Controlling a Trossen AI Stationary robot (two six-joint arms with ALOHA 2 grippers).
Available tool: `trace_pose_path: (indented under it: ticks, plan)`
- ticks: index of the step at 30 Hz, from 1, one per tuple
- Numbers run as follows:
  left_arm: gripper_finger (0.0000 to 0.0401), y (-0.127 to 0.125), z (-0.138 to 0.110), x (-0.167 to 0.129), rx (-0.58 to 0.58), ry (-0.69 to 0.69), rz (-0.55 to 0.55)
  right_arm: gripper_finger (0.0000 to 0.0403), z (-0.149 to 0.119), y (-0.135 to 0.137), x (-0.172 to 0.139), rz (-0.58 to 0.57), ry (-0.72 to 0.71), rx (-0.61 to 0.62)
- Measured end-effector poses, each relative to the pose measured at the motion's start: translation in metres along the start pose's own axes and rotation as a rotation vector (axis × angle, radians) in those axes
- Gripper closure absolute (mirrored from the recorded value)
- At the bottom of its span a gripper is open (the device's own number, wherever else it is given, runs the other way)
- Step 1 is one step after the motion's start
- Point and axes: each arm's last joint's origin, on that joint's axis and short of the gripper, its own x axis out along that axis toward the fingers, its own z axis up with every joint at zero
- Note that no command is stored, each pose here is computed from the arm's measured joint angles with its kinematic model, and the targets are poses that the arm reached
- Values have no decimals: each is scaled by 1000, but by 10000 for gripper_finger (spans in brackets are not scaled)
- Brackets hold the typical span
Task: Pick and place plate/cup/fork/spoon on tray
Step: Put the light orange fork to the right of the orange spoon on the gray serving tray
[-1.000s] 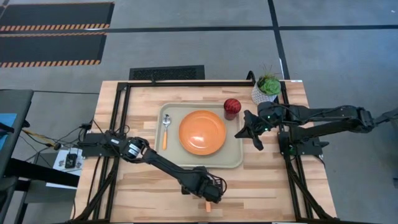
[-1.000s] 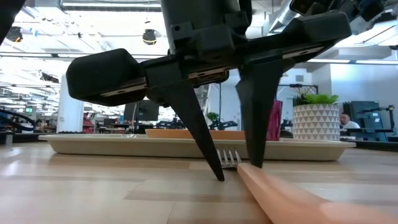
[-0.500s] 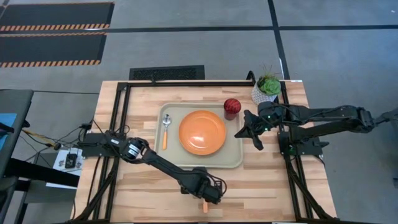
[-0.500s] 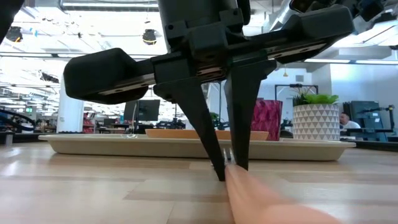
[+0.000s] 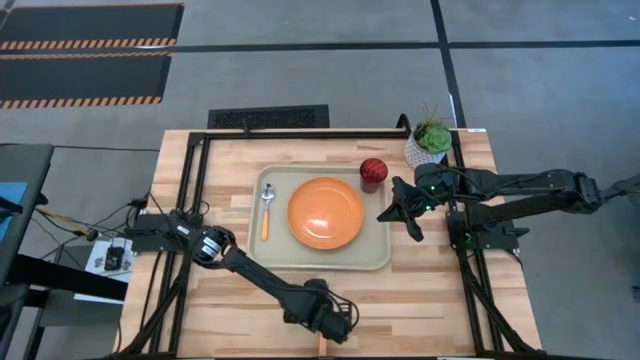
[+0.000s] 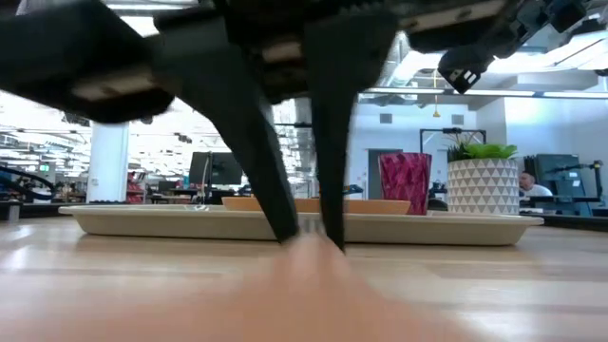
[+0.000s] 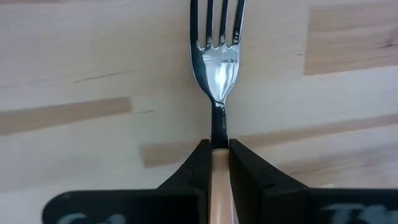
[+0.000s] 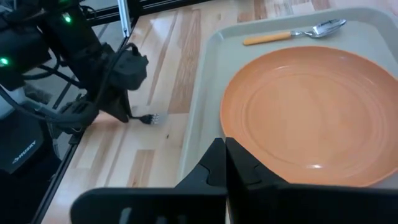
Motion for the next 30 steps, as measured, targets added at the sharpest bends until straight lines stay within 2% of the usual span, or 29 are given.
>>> trace_pose_path:
  ticks: [9, 13, 19, 24, 30]
  plan:
    - [384, 28, -11, -26, 5, -56, 172, 397, 0, 0, 0, 0, 0, -5]
    - [384, 38, -14, -20, 23, -56, 213, 397, 0, 0, 0, 0, 1, -7]
    - [388, 46, -18, -3, 13, -41, 193, 397, 0, 0, 0, 1, 1, -7]
    - [390, 49, -20, -4, 13, -51, 183, 397, 0, 0, 0, 2, 4, -6]
    - [390, 56, -18, -12, 32, -86, 226, 397, 0, 0, 0, 3, 1, -7]
